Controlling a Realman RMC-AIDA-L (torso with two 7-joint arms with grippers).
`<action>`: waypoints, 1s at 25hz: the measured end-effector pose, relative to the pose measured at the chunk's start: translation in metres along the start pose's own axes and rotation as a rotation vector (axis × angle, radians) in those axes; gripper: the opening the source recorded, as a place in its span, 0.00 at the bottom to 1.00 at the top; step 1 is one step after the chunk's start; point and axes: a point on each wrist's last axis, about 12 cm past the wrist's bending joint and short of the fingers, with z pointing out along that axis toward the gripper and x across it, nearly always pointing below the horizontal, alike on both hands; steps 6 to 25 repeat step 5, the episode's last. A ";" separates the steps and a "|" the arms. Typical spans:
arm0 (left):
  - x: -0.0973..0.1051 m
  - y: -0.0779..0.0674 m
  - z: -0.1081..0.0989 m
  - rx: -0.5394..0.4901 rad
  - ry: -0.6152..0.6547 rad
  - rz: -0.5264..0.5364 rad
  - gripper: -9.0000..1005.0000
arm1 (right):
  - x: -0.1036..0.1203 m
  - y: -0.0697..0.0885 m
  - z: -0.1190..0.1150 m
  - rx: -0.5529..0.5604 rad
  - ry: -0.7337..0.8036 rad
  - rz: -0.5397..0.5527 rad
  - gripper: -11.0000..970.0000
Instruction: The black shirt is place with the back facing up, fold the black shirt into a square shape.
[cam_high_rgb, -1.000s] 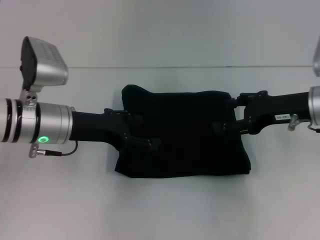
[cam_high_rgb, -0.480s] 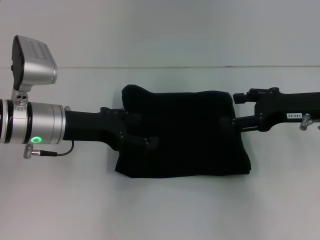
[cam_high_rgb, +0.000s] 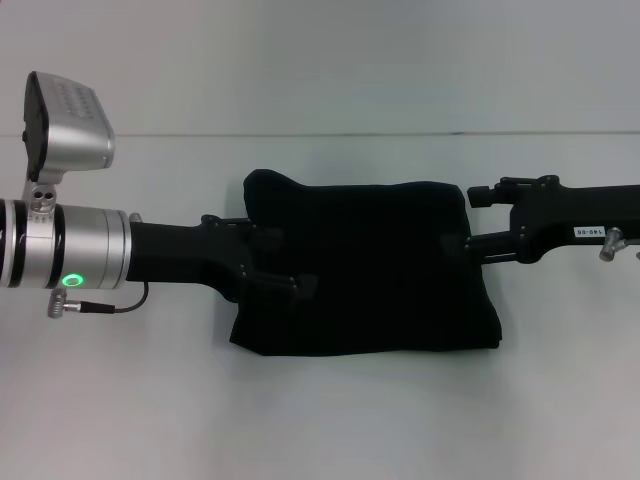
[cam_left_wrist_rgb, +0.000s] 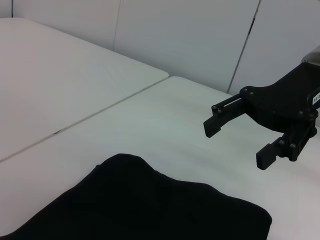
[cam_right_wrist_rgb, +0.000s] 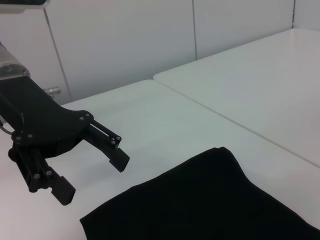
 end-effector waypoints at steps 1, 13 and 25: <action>0.000 0.000 0.000 0.000 0.000 0.000 0.90 | 0.000 0.000 0.000 -0.002 0.000 0.000 0.96; 0.000 0.000 0.000 0.001 0.000 0.000 0.90 | 0.000 0.000 0.000 -0.002 0.000 0.000 0.96; 0.000 0.000 0.000 0.001 0.000 0.000 0.90 | 0.000 0.000 0.000 -0.002 0.000 0.000 0.96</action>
